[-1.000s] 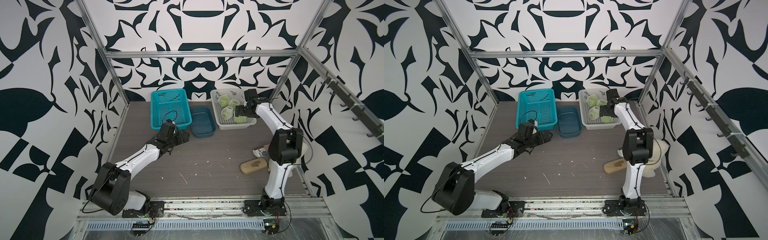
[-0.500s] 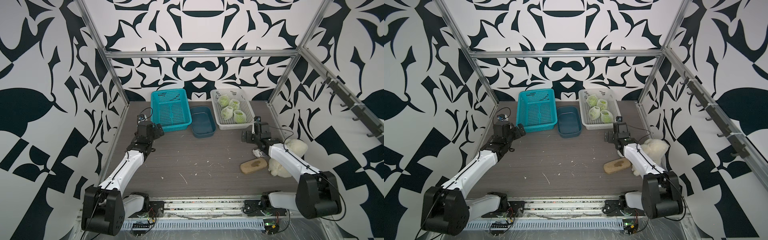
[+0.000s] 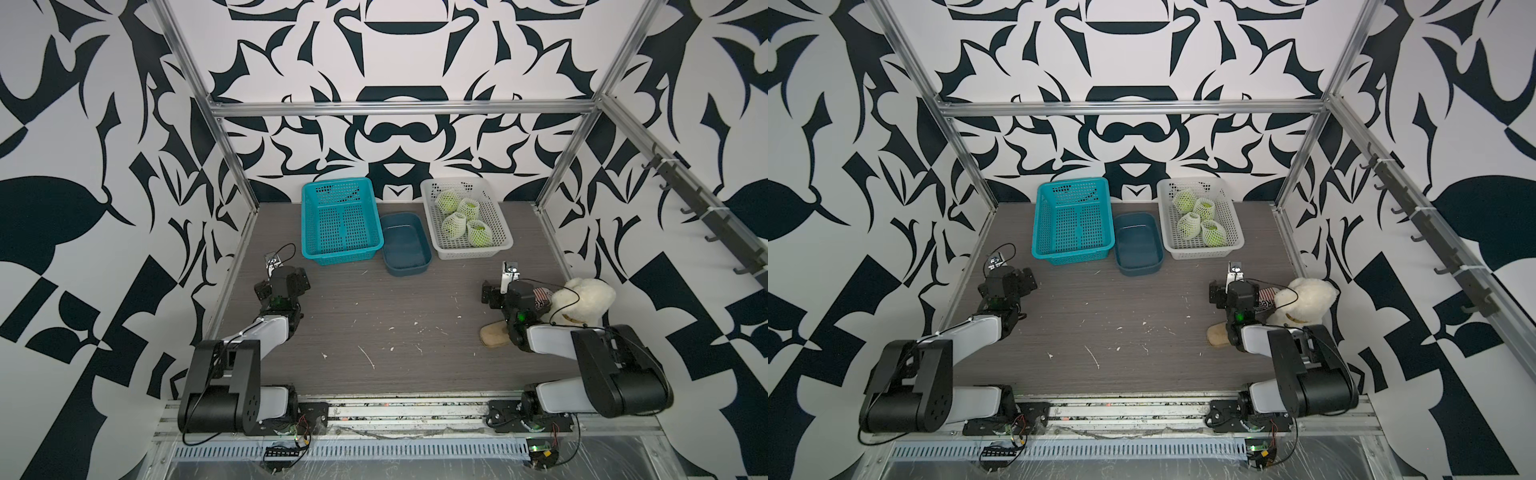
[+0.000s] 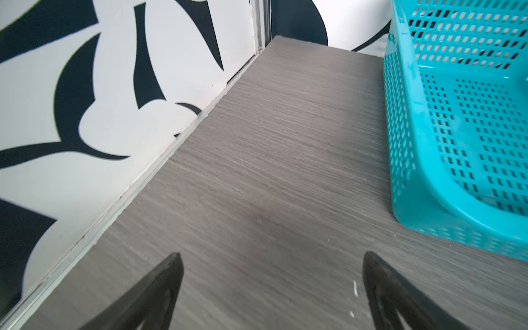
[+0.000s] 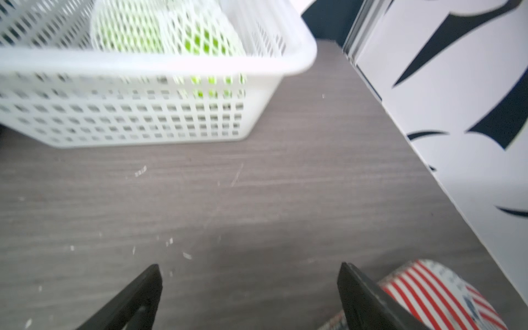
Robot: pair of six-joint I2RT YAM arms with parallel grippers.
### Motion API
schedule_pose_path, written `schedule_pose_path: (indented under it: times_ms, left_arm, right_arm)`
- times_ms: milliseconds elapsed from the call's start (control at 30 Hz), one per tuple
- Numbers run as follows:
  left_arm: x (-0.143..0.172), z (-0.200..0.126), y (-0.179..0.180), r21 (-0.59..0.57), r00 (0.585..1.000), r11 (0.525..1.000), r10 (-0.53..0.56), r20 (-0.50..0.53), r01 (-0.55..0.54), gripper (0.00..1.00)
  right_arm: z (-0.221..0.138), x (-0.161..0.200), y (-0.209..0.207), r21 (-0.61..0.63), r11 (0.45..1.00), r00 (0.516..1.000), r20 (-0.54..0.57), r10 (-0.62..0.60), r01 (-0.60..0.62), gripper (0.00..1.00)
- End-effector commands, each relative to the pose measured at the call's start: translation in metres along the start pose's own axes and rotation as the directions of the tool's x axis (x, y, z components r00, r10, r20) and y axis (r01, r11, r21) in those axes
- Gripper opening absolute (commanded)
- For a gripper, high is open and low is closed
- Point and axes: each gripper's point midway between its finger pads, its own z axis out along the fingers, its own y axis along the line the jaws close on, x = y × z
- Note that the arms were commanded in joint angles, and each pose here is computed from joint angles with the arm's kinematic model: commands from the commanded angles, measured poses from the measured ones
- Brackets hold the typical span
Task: Sleeve custard apples in foam nets
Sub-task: Reset both arms
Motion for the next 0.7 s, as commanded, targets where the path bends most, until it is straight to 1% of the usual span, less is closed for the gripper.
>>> schedule_pose_path:
  times_ms: [0, 67, 133, 167, 200, 233, 300, 667]
  left_arm:
    - [-0.02, 0.006, -0.007, 0.042, 0.993, 0.999, 0.007, 0.114, -0.012, 1.0]
    - [-0.019, 0.009, -0.008, 0.066, 0.993, 0.998, -0.001, 0.121, -0.008, 1.0]
    - [-0.011, 0.014, -0.01, 0.109, 0.993, 0.994, -0.017, 0.117, 0.004, 1.0]
    - [-0.004, 0.019, -0.009, 0.118, 0.993, 0.993, -0.025, 0.119, 0.011, 1.0]
    - [-0.004, 0.019, -0.01, 0.133, 0.99, 0.991, -0.03, 0.14, 0.011, 1.0]
    - [0.0, 0.018, -0.011, 0.149, 0.991, 0.989, -0.03, 0.129, 0.01, 1.0]
    - [0.0, 0.019, -0.012, 0.149, 0.992, 0.989, -0.033, 0.124, 0.014, 1.0]
    - [0.0, 0.018, -0.011, 0.145, 0.991, 0.989, -0.039, 0.125, 0.021, 1.0]
  right_arm:
    - [0.007, -0.025, 0.012, -0.053, 0.998, 0.989, 0.145, -0.013, 0.021, 1.0]
    - [0.012, -0.026, 0.016, -0.068, 0.997, 0.99, 0.139, -0.022, 0.031, 1.0]
    - [0.015, -0.022, 0.015, -0.061, 0.998, 0.996, 0.091, -0.019, 0.024, 1.0]
    - [0.018, -0.023, 0.015, -0.053, 0.998, 0.996, 0.09, -0.021, 0.026, 1.0]
    - [0.019, -0.023, 0.013, -0.046, 0.999, 0.996, 0.084, -0.015, 0.018, 1.0]
    - [0.02, -0.023, 0.013, -0.045, 0.999, 0.997, 0.075, -0.009, 0.012, 1.0]
    - [0.019, -0.023, 0.005, 0.0, 1.0, 0.997, 0.081, -0.006, 0.006, 1.0]
    - [0.021, -0.023, 0.007, -0.011, 1.0, 0.997, 0.073, -0.003, 0.004, 1.0]
